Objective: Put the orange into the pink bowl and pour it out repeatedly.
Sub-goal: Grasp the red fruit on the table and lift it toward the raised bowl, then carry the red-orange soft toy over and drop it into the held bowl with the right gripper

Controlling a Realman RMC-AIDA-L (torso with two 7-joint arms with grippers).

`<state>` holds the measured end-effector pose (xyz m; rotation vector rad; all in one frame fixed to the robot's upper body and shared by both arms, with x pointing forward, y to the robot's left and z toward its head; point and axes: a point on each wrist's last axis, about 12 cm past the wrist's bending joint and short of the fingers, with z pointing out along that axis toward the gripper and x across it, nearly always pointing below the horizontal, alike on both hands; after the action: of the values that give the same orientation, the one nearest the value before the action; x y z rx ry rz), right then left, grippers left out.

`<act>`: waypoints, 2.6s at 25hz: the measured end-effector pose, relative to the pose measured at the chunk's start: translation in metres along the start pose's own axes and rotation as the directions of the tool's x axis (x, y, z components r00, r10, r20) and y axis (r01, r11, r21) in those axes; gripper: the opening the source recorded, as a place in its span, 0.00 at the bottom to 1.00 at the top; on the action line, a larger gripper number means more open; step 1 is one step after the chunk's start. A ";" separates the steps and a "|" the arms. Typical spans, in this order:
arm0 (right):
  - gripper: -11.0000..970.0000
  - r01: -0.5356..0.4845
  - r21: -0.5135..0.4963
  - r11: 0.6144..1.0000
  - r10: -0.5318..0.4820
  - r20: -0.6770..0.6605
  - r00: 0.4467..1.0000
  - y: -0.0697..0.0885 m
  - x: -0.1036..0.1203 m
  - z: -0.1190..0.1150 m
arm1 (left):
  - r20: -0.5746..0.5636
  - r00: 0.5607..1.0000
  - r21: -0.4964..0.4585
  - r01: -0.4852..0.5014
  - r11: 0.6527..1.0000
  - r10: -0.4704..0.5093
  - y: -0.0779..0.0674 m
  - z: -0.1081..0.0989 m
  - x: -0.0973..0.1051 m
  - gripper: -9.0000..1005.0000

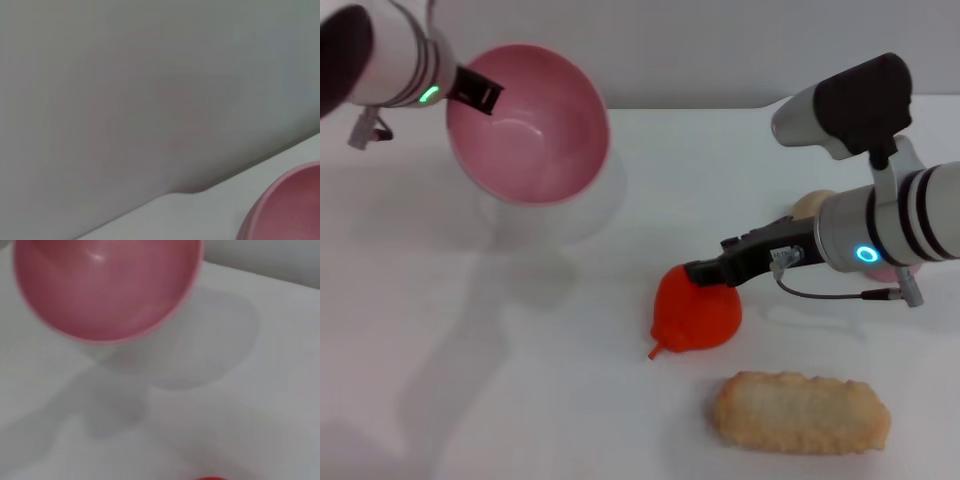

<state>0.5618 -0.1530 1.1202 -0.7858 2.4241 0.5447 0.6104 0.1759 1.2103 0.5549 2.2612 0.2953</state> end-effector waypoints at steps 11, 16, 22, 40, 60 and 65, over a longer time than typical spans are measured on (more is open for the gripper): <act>0.59 -0.029 0.011 1.000 0.030 -0.028 0.999 -0.005 0.008 0.011 | -0.011 1.000 0.005 0.007 1.000 -0.007 0.003 0.000 -0.001 0.05; 0.56 -0.021 0.006 1.000 0.021 -0.039 0.999 -0.002 0.008 0.017 | -0.006 1.000 0.011 -0.003 1.000 0.003 0.002 -0.001 -0.003 0.05; 0.52 -0.045 -0.007 0.999 0.044 -0.090 0.995 -0.005 0.012 0.032 | -0.010 1.000 0.020 -0.008 1.000 0.008 -0.001 -0.002 -0.003 0.05; 0.27 0.021 -0.012 1.000 -0.021 0.044 0.999 0.003 -0.005 -0.011 | -0.017 1.000 0.024 -0.015 1.000 0.015 -0.002 -0.002 -0.001 0.05; 0.07 0.111 0.084 0.990 -0.131 0.302 0.944 0.020 -0.036 -0.132 | 0.058 0.989 0.255 -0.143 0.956 0.133 -0.073 -0.009 -0.008 0.05; 0.07 0.090 0.076 0.993 -0.109 0.303 0.947 0.015 -0.037 -0.121 | 0.096 0.987 0.303 -0.154 0.940 0.131 -0.082 -0.014 -0.013 0.05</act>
<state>0.5344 -0.1888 1.2396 -0.7333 2.0940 0.5094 0.5838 0.0974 1.1979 0.8819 2.2110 -0.0136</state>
